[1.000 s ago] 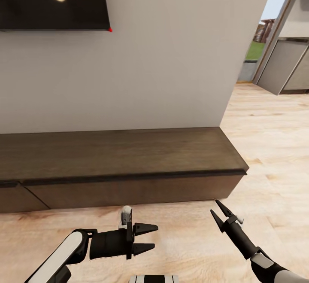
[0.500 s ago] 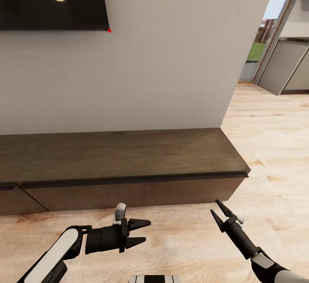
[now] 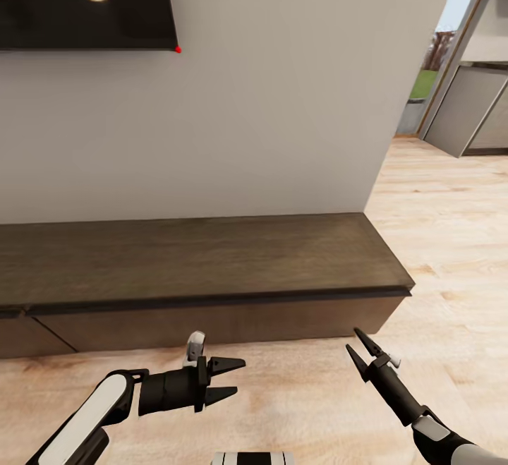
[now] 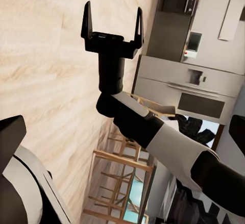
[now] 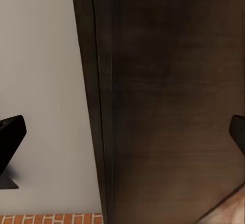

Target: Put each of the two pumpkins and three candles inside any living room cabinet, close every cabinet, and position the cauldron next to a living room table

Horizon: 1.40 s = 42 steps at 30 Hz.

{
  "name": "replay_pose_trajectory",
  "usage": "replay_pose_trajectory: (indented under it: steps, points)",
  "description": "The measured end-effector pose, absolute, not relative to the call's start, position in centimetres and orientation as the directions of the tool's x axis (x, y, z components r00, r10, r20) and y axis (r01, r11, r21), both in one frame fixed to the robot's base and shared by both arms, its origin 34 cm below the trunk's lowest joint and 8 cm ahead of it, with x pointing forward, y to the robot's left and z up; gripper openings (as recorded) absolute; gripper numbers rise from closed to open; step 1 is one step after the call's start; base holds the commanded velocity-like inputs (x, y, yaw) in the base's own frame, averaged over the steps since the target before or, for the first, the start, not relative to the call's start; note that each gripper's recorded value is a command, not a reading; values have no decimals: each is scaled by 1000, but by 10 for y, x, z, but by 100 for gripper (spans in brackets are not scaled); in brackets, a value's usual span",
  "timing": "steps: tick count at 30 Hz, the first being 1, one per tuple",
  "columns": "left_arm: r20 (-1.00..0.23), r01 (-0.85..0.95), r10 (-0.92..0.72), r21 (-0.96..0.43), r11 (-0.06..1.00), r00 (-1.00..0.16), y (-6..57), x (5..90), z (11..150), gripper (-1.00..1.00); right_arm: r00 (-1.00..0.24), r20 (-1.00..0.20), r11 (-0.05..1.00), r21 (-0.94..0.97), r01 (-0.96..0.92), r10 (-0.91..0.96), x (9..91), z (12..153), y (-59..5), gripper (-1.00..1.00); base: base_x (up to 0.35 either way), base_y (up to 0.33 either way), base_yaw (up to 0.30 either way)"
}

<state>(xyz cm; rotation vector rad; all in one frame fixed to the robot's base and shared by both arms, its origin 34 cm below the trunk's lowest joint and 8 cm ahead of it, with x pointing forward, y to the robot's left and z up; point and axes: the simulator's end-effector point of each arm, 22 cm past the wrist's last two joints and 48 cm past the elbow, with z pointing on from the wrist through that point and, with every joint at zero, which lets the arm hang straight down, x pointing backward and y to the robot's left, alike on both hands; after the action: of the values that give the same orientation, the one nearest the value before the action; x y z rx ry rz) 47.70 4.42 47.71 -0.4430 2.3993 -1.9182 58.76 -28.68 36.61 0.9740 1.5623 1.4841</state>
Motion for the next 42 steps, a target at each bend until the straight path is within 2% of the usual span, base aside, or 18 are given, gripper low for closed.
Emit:
replay_pose_trajectory:
  steps: [42]
  points:
    - [146, -195, -242, -961, 194, -959, 43, 477, 478, 100, -422, -21, 36, 999, 27, 906, 588, 366, -289, 100, 119, 0, 0]
